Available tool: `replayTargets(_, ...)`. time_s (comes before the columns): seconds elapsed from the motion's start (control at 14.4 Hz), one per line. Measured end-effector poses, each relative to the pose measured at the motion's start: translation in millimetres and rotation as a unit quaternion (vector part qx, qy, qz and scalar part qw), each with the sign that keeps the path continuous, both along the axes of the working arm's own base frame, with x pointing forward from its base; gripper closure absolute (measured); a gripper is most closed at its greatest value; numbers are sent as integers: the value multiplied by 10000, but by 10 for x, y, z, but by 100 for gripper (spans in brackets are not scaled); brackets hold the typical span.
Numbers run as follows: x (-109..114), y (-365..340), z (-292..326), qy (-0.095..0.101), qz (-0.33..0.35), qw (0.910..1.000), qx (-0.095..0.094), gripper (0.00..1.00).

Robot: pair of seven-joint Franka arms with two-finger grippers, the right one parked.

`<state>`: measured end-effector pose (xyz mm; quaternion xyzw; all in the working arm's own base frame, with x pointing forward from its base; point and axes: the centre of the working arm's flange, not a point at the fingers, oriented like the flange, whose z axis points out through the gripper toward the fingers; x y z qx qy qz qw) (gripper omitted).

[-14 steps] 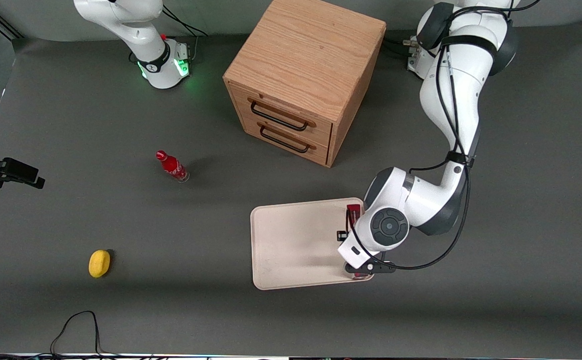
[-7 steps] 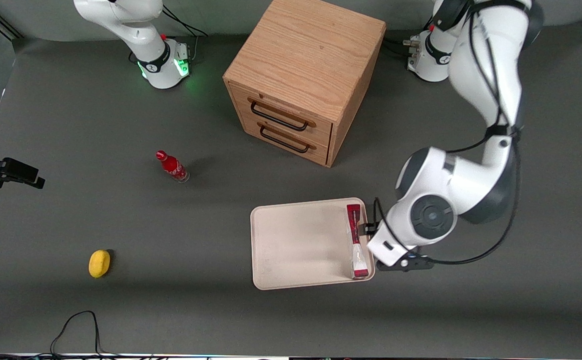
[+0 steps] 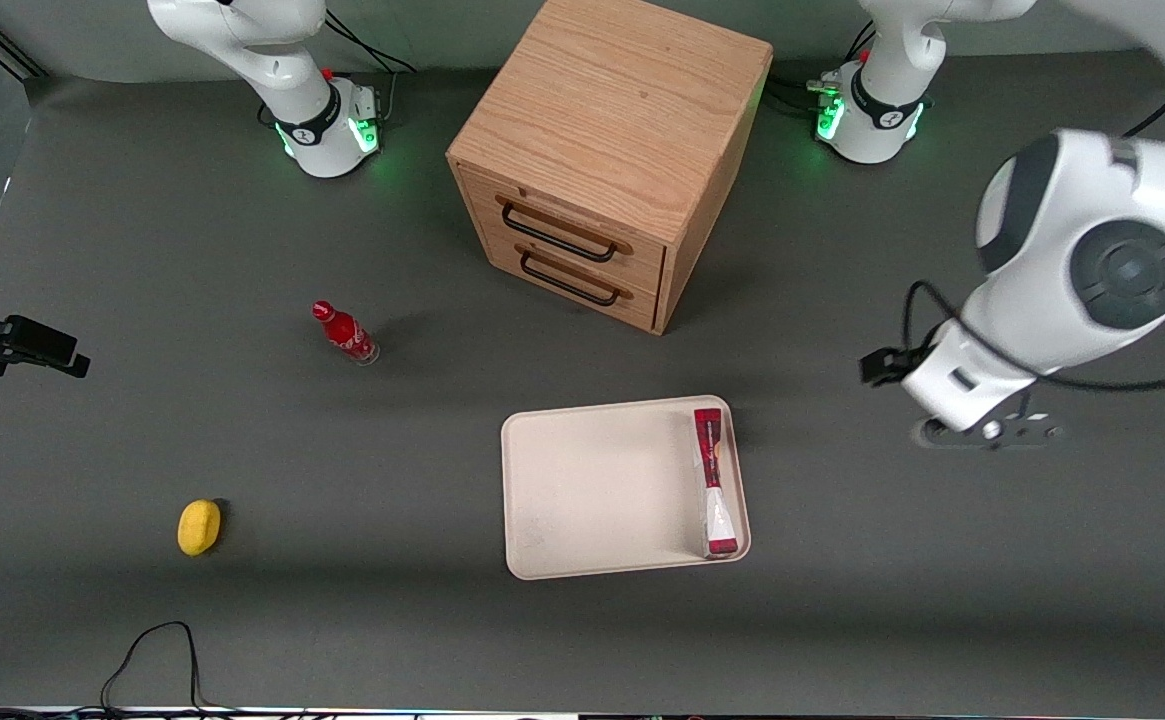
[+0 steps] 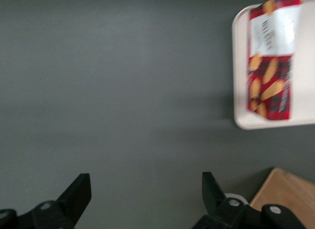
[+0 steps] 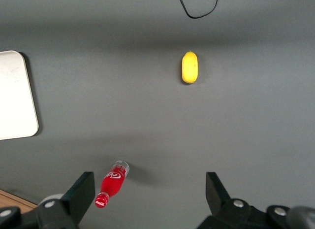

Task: Place red cookie box on tray

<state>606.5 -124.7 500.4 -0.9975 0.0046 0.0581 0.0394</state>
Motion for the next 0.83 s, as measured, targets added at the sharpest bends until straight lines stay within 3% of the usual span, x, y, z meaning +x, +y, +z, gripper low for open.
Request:
replayTargets(0.35,-456,904,373,-109,156,9998,41,0)
replayTargets(0.56,-545,1410,511,-107,145,9998,-13,0)
replayTargets(0.83,-566,1493,566,-50,158,9998,-89,0)
